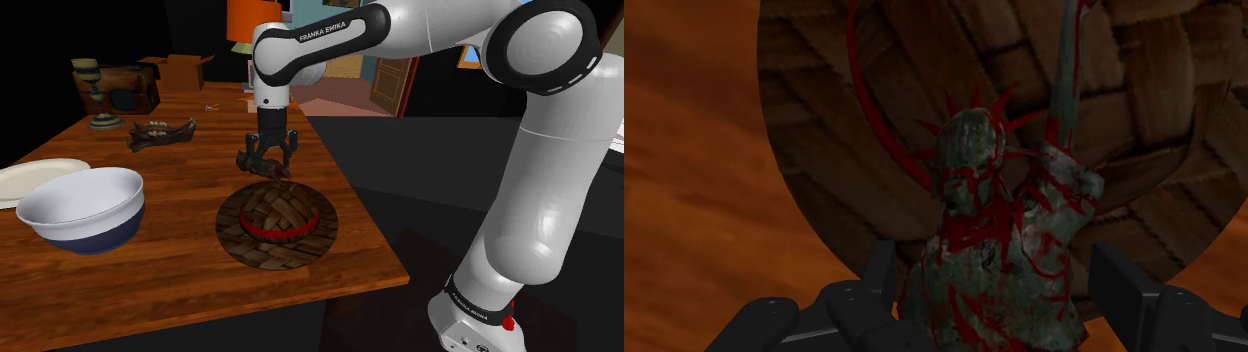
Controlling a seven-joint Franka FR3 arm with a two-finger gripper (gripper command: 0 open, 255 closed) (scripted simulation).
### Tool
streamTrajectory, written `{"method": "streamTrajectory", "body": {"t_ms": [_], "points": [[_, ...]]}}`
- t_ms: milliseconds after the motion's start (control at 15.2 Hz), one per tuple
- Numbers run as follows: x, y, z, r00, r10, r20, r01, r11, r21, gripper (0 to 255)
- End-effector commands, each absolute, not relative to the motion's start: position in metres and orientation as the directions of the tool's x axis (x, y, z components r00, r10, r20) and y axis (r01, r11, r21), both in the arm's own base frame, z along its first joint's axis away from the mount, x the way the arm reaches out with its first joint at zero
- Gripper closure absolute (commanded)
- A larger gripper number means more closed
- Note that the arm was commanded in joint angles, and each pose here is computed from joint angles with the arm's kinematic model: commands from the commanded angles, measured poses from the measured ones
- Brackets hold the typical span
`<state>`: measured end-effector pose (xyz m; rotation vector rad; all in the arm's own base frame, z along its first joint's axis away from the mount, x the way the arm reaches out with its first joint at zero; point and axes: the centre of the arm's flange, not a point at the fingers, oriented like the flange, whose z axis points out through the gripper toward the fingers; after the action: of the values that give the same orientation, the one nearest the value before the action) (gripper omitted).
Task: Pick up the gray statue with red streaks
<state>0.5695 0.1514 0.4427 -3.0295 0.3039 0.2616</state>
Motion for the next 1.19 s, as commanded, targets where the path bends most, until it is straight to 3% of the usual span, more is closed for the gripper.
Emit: {"method": "streamTrajectory", "body": {"t_ms": [0, 1122], "points": [[0.569, 0.152, 0.442, 0.965, -0.189, -0.179, -0.204, -0.977, -0.068, 255], [0.57, 0.151, 0.51, 0.965, -0.189, -0.179, -0.204, -0.977, -0.068, 255]]}}
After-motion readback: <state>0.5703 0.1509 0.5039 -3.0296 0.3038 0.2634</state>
